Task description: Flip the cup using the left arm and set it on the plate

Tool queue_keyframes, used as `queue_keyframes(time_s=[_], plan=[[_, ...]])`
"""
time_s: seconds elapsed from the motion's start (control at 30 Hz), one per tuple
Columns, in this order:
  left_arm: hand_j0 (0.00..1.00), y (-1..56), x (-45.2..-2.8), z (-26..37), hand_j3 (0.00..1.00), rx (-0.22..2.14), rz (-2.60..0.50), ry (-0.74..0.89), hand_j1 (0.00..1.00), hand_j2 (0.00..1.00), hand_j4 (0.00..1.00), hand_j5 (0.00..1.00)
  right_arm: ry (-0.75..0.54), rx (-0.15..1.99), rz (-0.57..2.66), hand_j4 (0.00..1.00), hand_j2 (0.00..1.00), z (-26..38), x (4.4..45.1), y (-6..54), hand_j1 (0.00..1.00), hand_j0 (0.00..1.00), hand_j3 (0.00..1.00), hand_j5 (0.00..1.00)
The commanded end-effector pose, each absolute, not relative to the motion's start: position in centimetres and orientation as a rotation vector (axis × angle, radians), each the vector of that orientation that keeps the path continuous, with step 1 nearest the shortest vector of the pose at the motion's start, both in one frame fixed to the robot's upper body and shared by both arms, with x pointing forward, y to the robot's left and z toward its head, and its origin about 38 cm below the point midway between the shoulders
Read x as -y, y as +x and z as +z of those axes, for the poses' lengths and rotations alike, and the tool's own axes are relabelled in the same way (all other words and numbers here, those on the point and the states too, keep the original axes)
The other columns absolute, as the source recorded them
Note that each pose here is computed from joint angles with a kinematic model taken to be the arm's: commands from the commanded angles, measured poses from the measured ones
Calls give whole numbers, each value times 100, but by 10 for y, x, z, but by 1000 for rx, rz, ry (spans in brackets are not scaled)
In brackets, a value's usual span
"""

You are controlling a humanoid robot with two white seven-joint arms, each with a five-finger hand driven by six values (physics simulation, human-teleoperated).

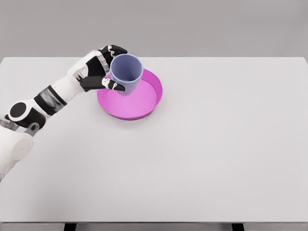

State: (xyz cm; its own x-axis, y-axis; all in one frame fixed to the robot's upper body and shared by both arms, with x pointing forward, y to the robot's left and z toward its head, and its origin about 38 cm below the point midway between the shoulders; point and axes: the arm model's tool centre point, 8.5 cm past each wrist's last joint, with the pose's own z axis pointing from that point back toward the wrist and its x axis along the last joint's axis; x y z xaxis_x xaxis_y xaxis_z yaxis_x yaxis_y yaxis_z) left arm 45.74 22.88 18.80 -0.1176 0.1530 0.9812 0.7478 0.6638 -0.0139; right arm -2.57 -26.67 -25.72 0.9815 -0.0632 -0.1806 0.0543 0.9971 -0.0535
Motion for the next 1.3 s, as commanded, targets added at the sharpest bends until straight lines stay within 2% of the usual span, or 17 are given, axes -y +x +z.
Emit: queue_keyframes(time_s=[0.0, 0.23, 0.43, 0.8, 0.97, 1.1, 1.23, 1.27], plan=[[42, 463, -218, 172, 42, 1610, -538, -775, 42, 42, 42, 42, -48, -185, -59, 100, 100, -257, 267, -27, 100, 100, 100, 100], [42, 471, -211, 160, 42, 1593, -472, -791, 42, 42, 42, 42, -48, -184, -59, 100, 100, -257, 267, -26, 100, 100, 100, 100], [42, 481, -226, 143, 42, 1565, -420, -730, 42, 42, 42, 42, -48, -182, -59, 100, 100, -257, 267, -25, 100, 100, 100, 100], [43, 482, -218, 130, 43, 1535, -406, -733, 43, 43, 43, 43, -48, -184, -59, 100, 100, -257, 267, -26, 100, 100, 100, 100], [59, 482, -216, 130, 59, 1534, -420, -726, 59, 59, 59, 59, -48, -184, -59, 100, 100, -257, 267, -26, 100, 100, 100, 100], [66, 481, -216, 129, 66, 1532, -424, -725, 66, 66, 66, 66, -48, -184, -59, 100, 100, -257, 267, -26, 100, 100, 100, 100], [80, 481, -216, 129, 80, 1531, -431, -719, 80, 80, 80, 80, -48, -184, -59, 100, 100, -257, 267, -26, 100, 100, 100, 100], [80, 481, -217, 129, 80, 1531, -431, -718, 80, 80, 80, 80, -48, -184, -59, 100, 100, -257, 267, -26, 100, 100, 100, 100]])
